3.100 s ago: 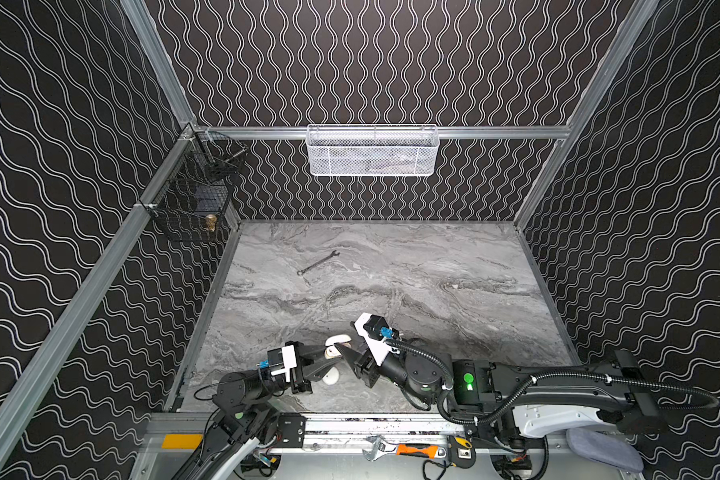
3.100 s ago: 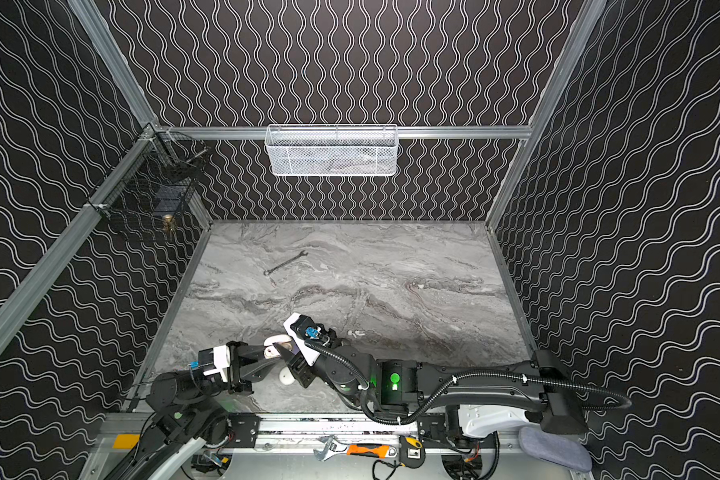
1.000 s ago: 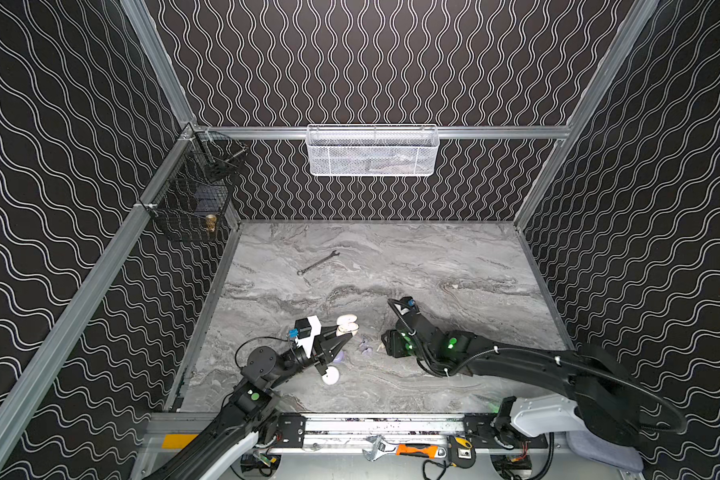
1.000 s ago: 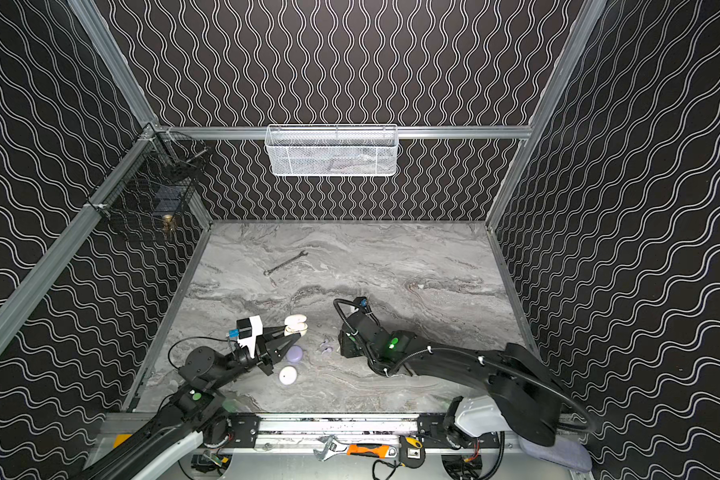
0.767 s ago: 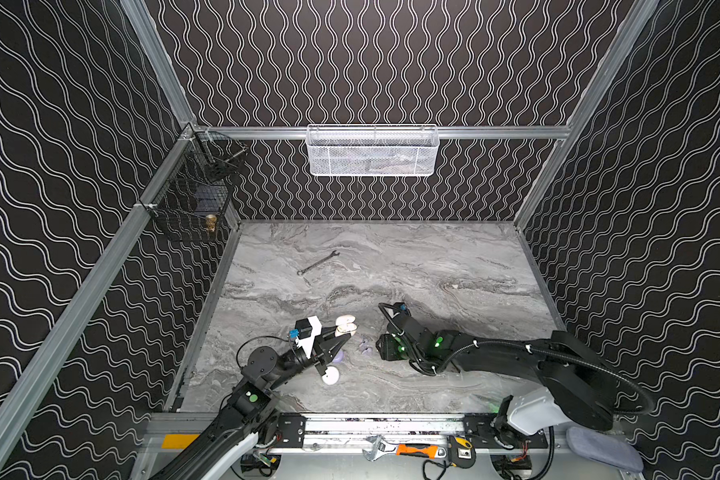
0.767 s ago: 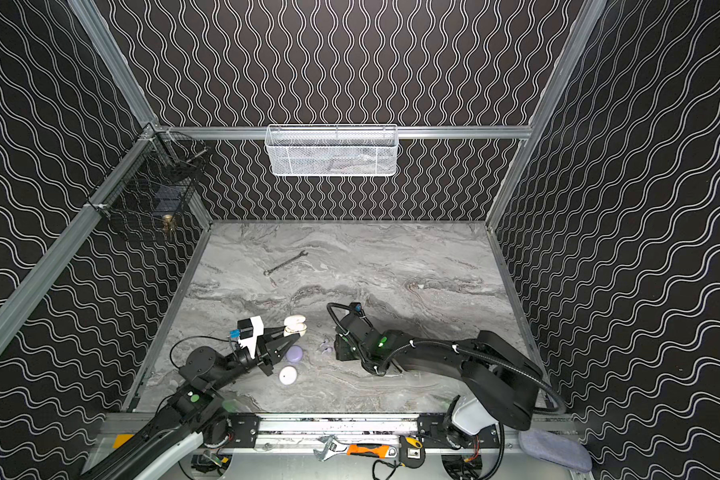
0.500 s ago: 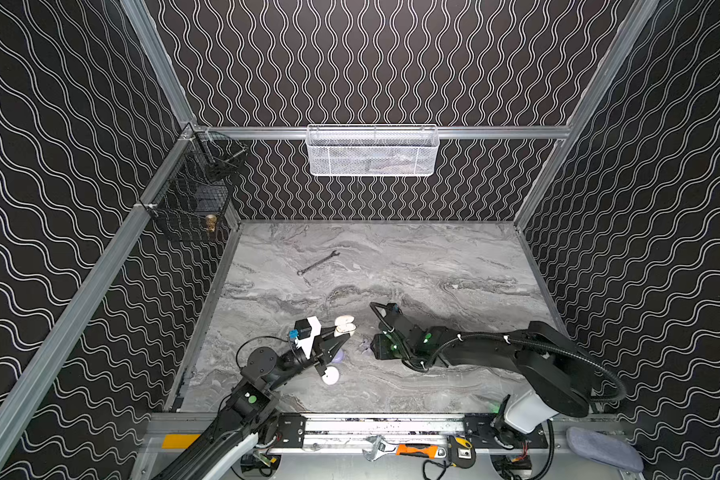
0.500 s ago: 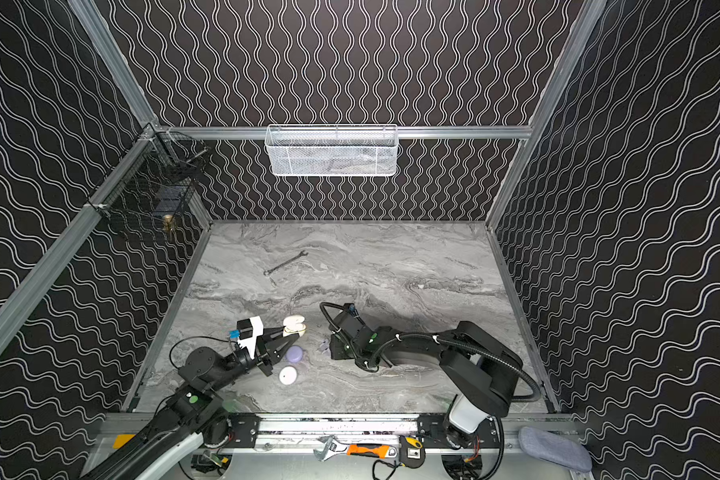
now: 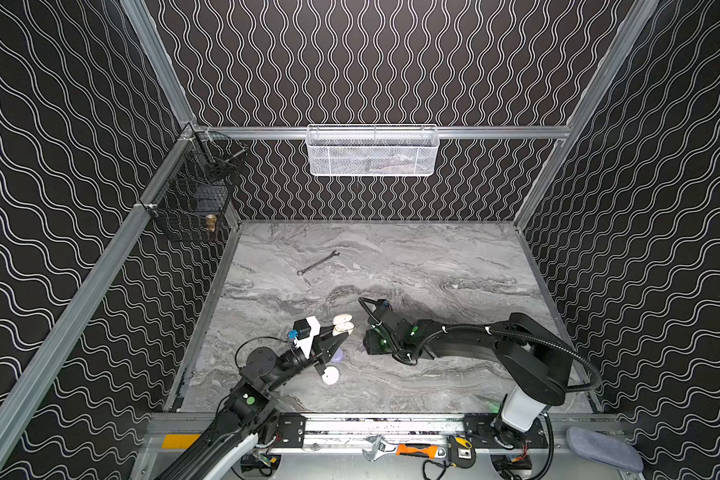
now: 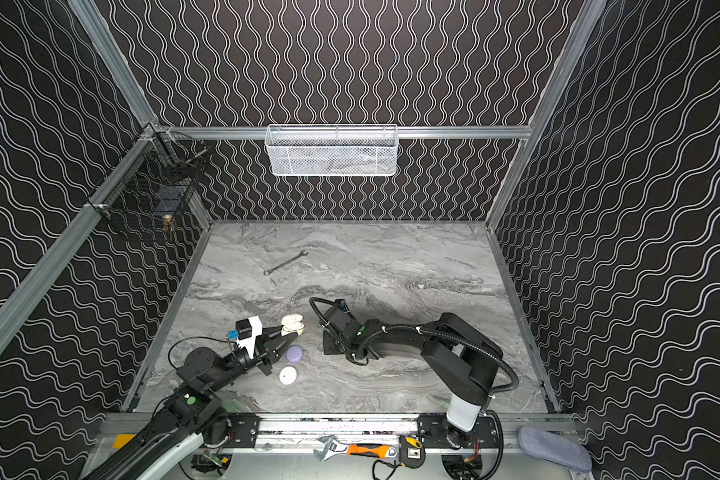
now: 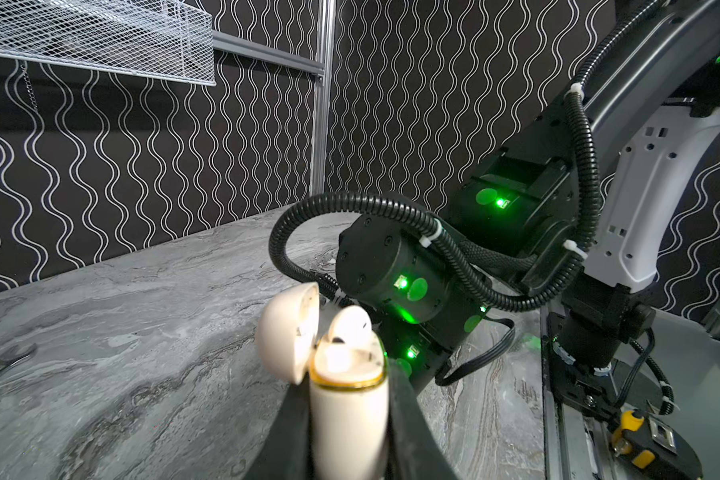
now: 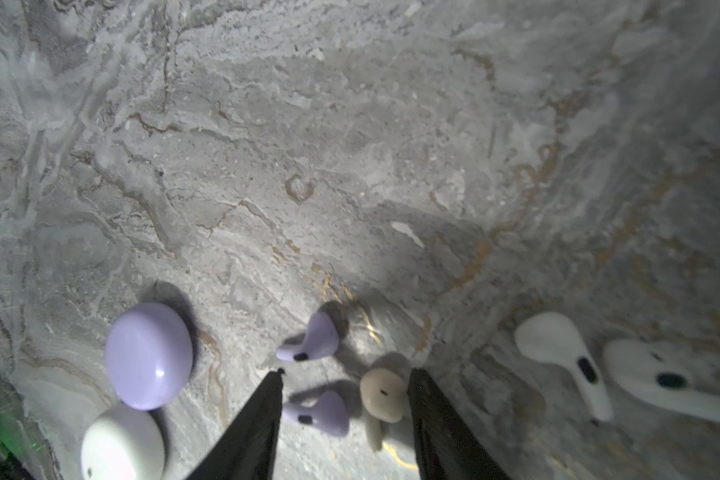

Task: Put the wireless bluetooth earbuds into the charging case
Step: 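Lower the right gripper onto the second beige earbud and close on it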

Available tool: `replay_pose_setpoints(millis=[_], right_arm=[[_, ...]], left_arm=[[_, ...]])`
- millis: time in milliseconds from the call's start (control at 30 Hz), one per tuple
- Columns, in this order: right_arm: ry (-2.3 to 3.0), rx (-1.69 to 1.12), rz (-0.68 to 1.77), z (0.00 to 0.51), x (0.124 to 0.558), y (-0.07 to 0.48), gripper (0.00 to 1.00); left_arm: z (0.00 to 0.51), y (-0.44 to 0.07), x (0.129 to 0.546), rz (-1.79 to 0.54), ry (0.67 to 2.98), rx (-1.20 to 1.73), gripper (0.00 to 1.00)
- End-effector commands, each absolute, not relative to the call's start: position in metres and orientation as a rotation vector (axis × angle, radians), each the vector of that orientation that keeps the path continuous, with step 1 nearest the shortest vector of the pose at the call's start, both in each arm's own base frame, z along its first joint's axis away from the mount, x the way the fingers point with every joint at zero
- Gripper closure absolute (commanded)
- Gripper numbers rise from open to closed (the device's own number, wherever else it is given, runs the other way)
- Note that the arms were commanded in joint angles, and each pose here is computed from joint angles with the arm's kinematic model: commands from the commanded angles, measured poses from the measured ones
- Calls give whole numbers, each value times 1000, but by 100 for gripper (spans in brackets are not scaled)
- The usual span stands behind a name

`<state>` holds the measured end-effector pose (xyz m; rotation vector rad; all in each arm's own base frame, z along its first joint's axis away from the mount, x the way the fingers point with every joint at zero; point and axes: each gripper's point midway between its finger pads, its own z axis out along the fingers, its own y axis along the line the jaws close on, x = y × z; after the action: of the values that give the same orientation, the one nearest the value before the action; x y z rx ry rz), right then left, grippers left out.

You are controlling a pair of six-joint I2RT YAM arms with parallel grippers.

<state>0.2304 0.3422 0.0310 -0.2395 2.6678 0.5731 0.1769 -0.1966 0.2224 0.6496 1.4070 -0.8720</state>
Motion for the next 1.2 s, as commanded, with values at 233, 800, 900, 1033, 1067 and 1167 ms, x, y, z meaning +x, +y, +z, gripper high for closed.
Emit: replay_pose_setpoints(millis=[233, 800, 900, 1033, 1067, 1167], right_arm=[[2672, -250, 344, 27, 234, 318, 56], [2686, -297, 216, 18, 230, 321, 63], [2682, -291, 182, 17, 230, 317, 66], [2680, -289, 161, 17, 228, 314, 69], [2680, -290, 160, 17, 228, 315, 70], [2683, -295, 140, 13, 227, 314, 72]], left_arm=[[228, -195, 180, -840, 1386, 646, 100], [225, -183, 186, -785, 1430, 579, 100], [220, -173, 191, -733, 1471, 533, 100], [216, -163, 195, -684, 1498, 488, 100], [217, -162, 195, -678, 1499, 481, 100], [217, -160, 195, -669, 1499, 475, 100]])
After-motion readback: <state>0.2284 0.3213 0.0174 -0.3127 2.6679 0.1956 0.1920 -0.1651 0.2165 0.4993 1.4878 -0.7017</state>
